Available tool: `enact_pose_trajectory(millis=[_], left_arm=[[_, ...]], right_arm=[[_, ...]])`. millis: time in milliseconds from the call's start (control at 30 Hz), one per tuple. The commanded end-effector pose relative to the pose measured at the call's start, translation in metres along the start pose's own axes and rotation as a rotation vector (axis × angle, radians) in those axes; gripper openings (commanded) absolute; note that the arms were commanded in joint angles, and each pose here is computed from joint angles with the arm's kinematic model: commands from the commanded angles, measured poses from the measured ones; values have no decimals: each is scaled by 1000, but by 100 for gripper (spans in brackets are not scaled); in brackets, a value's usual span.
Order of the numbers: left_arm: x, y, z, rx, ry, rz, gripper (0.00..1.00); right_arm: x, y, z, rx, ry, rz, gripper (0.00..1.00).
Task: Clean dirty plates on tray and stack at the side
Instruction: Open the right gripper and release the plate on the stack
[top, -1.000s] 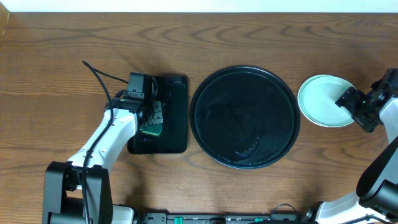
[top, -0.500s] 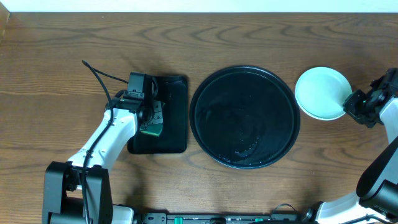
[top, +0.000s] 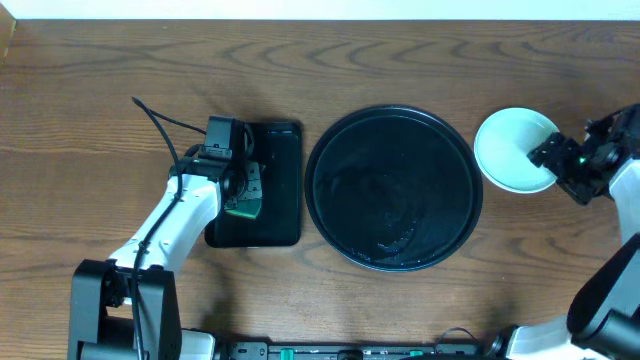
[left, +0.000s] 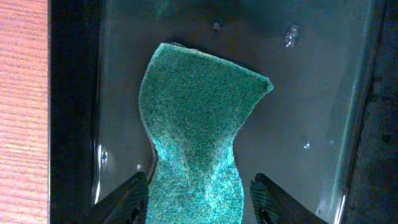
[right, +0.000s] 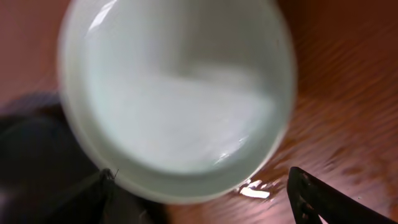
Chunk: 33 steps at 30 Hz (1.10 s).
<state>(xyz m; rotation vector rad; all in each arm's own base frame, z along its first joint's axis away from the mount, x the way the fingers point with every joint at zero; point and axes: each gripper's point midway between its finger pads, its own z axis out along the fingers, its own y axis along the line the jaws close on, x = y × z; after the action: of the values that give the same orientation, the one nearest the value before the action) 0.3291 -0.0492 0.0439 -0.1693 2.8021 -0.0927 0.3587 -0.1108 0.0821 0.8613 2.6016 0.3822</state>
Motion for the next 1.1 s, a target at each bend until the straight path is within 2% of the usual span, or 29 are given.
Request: enact_pose_trajectory(millis=[0,200,300,333,500,1067], left_arm=[[6,3,5,-11,19,11,62],[6,3,5,-11,19,11,76],[6,3,5,-11,19,11,78],[6,3,5,-11,19,11,78],[6,3,5,-11,19,11,78],[6,3,5,-11,19,11,79]], right_arm=[[12,42,-16,-76,8,-121,88],[67,75,-13,-84,165,-290,92],[88,91,-10,-94,215,-404,96],[90,94,-9,-87,214,-431,99],[94,99,-4,-26,198,-498,99],[97,102,-4,-29,201,-507,99]])
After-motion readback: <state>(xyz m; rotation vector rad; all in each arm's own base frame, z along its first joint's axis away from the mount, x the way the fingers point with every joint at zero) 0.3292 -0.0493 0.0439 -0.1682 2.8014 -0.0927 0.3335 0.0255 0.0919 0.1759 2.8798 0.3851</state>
